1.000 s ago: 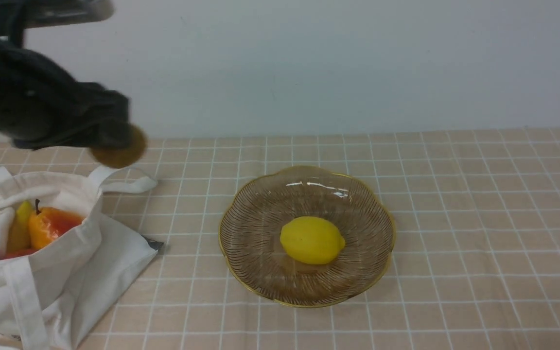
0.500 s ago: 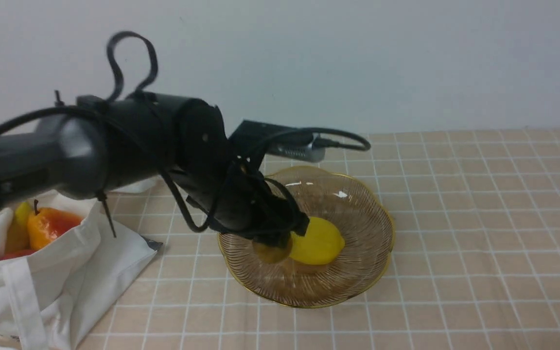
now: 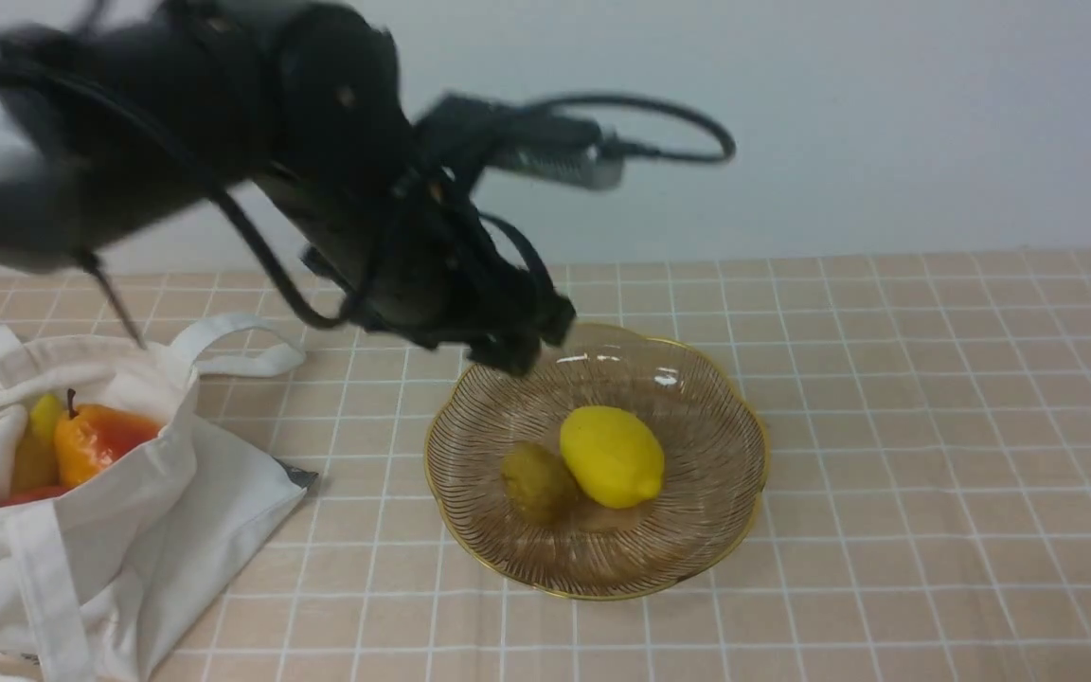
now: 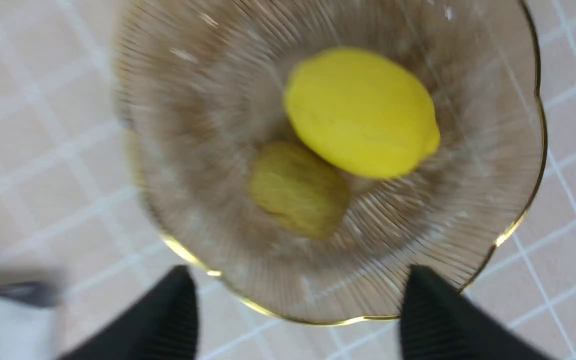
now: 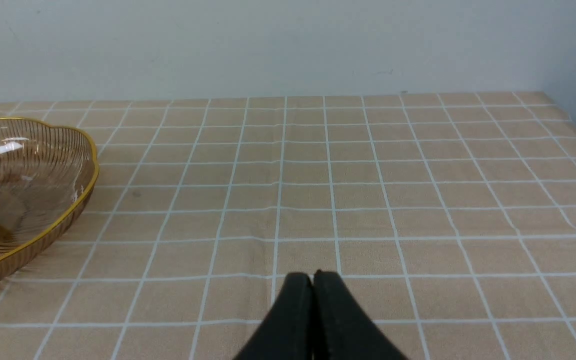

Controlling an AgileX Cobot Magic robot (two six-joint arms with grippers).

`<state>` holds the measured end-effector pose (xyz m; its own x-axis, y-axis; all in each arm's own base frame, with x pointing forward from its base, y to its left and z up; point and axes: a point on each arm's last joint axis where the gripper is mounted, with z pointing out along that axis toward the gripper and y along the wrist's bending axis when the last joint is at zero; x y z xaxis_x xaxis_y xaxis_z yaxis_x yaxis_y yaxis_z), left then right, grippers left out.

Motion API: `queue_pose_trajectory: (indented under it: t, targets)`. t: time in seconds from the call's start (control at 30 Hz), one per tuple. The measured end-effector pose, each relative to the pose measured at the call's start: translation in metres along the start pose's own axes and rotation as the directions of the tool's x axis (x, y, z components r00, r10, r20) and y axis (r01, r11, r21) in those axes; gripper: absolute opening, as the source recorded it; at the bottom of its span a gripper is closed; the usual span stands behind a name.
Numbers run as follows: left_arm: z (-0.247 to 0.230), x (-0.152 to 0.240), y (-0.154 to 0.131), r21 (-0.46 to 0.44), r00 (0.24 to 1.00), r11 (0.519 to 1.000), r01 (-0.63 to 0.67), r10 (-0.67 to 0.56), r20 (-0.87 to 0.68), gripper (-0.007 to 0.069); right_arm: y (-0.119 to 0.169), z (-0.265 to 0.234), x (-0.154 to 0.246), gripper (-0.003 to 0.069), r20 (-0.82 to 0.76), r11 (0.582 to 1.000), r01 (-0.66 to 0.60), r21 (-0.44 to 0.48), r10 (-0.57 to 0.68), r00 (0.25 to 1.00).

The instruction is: Take the fruit out of the bag on the brown coffee tablecloth and place them on the plate.

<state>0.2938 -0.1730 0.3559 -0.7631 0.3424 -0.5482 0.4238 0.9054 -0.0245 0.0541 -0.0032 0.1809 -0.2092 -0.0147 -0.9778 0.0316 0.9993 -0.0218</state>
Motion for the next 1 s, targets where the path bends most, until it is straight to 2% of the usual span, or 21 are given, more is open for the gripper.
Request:
queue_pose_trajectory:
  t: [0.07, 0.1, 0.17, 0.2, 0.33, 0.5, 0.57, 0.6, 0.63, 0.67, 0.7, 0.73, 0.83, 1.0]
  targets:
    - [-0.044, 0.002, 0.007, -0.045, 0.994, 0.999, -0.006, 0.01, 0.107, 0.0139, 0.0, 0.0, 0.0, -0.0014, 0.0, 1.0, 0.0, 0.0, 0.0, 1.0]
    - [-0.069, 0.005, 0.01, -0.058, 0.986, 0.998, -0.004, 0.014, 0.168, 0.0078, 0.0, 0.0, 0.0, -0.0014, 0.0, 1.0, 0.0, 0.0, 0.0, 1.0]
    - [-0.097, 0.011, 0.013, -0.064, 0.972, 0.998, 0.005, 0.01, 0.236, 0.0036, 0.0, 0.0, 0.0, -0.0014, 0.0, 1.0, 0.0, 0.0, 0.0, 1.0]
    - [-0.132, 0.022, 0.016, -0.063, 0.948, 0.998, 0.021, 0.0, 0.318, 0.0008, 0.0, 0.0, 0.0, -0.0014, 0.0, 1.0, 0.0, 0.0, 0.0, 1.0]
    - [-0.183, 0.056, 0.022, -0.057, 0.896, 0.998, 0.034, -0.005, 0.443, -0.0007, 0.0, 0.0, 0.0, -0.0014, 0.0, 1.0, 0.0, 0.0, 0.0, 1.0]
    - [-0.195, 0.122, 0.028, -0.008, 0.818, 0.997, 0.071, -0.054, 0.572, -0.0008, 0.0, 0.0, 0.0, -0.0014, 0.0, 1.0, 0.0, 0.0, 0.0, 1.0]
    - [-0.193, 0.162, 0.031, 0.041, 0.73, 0.996, 0.083, -0.089, 0.678, -0.0008, 0.0, 0.0, 0.0, -0.0014, 0.0, 1.0, 0.0, 0.0, 0.0, 1.0]
    - [-0.197, 0.168, 0.032, 0.049, 0.704, 0.996, 0.08, -0.091, 0.704, -0.0008, 0.0, 0.0, 0.0, -0.0014, 0.0, 1.0, 0.0, 0.0, 0.0, 1.0]
    - [-0.196, 0.184, 0.033, 0.125, 0.68, 0.992, 0.004, -0.094, 0.727, -0.0008, 0.0, 0.0, 0.0, -0.0014, 0.0, 1.0, 0.0, 0.0, 0.0, 1.0]
    - [-0.194, 0.2, 0.034, 0.076, 0.615, 0.994, 0.072, -0.105, 0.782, -0.0008, 0.0, 0.0, 0.0, -0.0014, 0.0, 1.0, 0.0, 0.0, 0.0, 1.0]
    - [-0.188, 0.21, 0.035, 0.08, 0.599, 0.994, 0.069, -0.106, 0.794, -0.0008, 0.0, 0.0, 0.0, -0.0014, 0.0, 1.0, 0.0, 0.0, 0.0, 1.0]
    - [-0.182, 0.23, 0.036, 0.089, 0.543, 0.994, 0.057, -0.106, 0.833, -0.0008, 0.0, 0.0, 0.0, -0.0014, 0.0, 1.0, 0.0, 0.0, 0.0, 1.0]
    - [-0.169, 0.264, 0.038, 0.102, 0.453, 0.994, 0.034, -0.106, 0.885, -0.0008, 0.0, 0.0, 0.0, -0.0014, 0.0, 1.0, 0.0, 0.0, 0.0, 1.0]
    - [-0.154, 0.29, 0.037, 0.124, 0.315, 0.992, -0.01, -0.114, 0.942, -0.0008, 0.0, 0.0, 0.0, -0.0014, 0.001, 1.0, -0.002, -0.001, 0.002, 1.0]
